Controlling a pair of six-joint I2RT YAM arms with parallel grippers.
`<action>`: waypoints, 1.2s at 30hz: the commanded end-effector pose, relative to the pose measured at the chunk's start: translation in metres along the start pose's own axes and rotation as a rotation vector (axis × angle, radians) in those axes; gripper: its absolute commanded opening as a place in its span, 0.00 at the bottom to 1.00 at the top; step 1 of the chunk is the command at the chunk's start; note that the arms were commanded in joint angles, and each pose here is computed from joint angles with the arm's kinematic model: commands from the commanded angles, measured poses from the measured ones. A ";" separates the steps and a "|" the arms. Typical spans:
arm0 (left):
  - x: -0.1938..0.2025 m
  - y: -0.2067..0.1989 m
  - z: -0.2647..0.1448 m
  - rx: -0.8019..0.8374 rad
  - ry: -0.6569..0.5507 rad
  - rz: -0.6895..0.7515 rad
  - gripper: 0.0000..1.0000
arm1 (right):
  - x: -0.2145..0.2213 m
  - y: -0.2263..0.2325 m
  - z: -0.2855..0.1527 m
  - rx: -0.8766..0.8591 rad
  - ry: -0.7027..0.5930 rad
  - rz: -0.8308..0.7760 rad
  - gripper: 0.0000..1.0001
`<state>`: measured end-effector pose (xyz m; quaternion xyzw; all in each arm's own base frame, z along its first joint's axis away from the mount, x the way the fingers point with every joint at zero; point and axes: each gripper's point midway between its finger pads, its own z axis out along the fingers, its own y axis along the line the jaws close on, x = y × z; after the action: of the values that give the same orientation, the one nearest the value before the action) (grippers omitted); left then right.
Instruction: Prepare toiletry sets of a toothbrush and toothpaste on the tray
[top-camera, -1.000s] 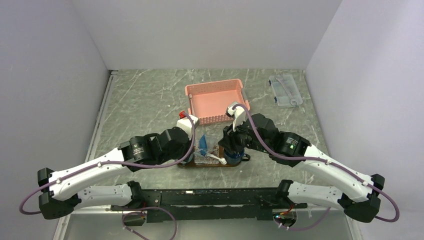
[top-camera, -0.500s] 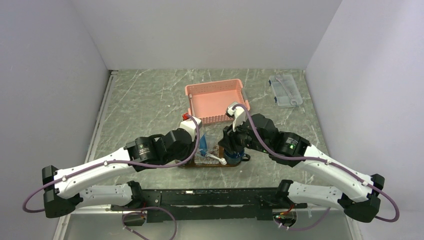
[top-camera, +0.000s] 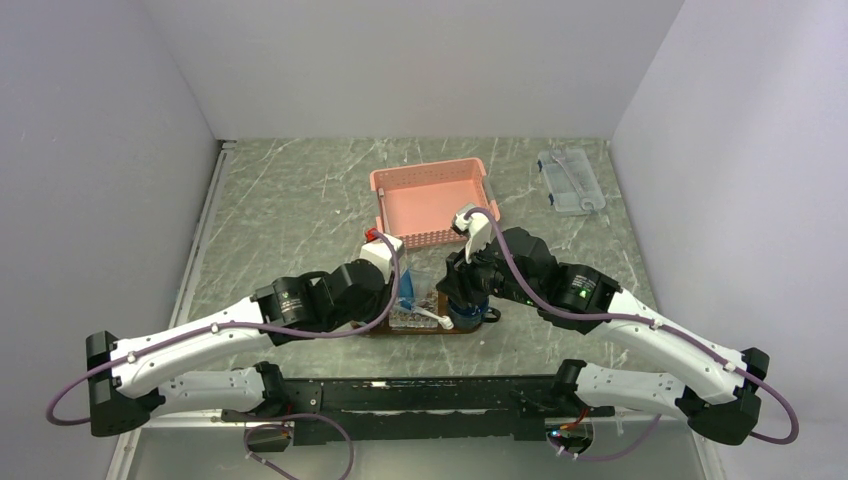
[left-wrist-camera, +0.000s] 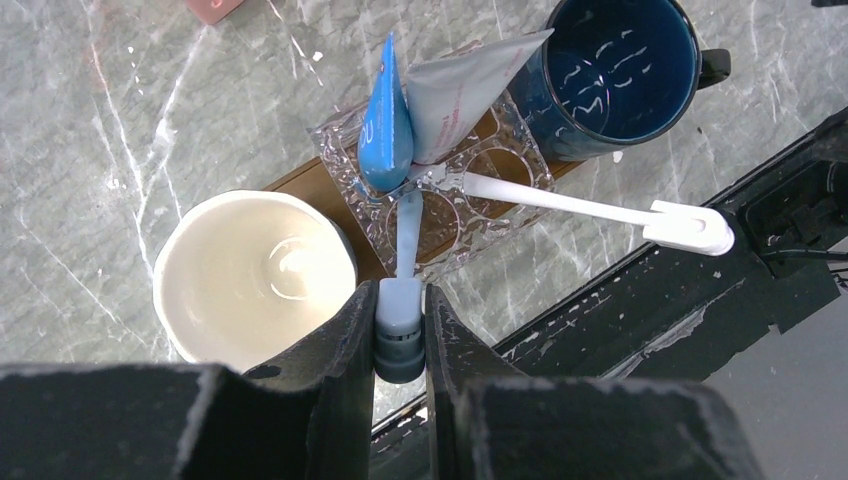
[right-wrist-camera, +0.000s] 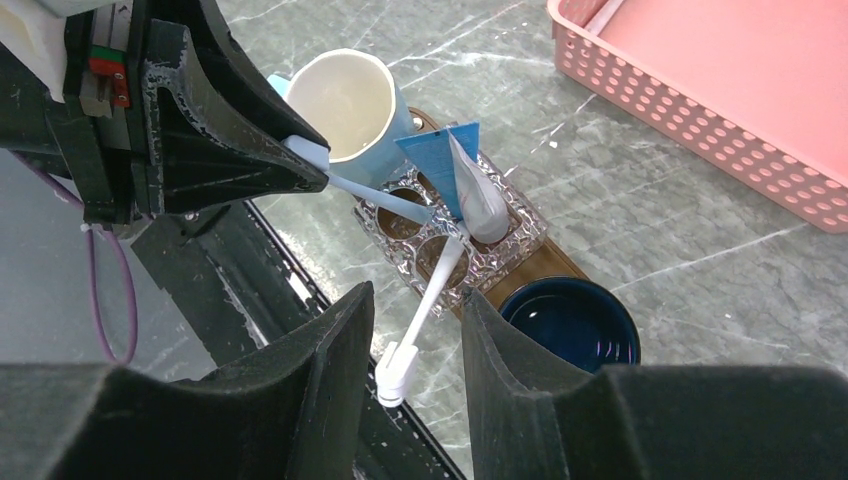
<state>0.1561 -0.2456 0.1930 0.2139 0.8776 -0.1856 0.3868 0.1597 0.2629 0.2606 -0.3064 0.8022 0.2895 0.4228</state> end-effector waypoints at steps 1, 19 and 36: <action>-0.007 0.001 -0.003 0.001 -0.047 -0.007 0.03 | -0.006 0.002 0.001 -0.006 -0.028 0.018 0.40; -0.010 -0.004 -0.008 0.036 -0.055 0.001 0.43 | -0.004 0.002 0.000 -0.008 -0.028 0.026 0.41; -0.037 0.001 -0.036 0.052 -0.147 0.008 0.59 | -0.010 -0.006 -0.005 0.039 -0.059 0.029 0.50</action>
<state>0.1544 -0.2369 0.2062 0.2218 0.8657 -0.1935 0.4049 0.1598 0.2613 0.2564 -0.2990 0.8071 0.2875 0.4201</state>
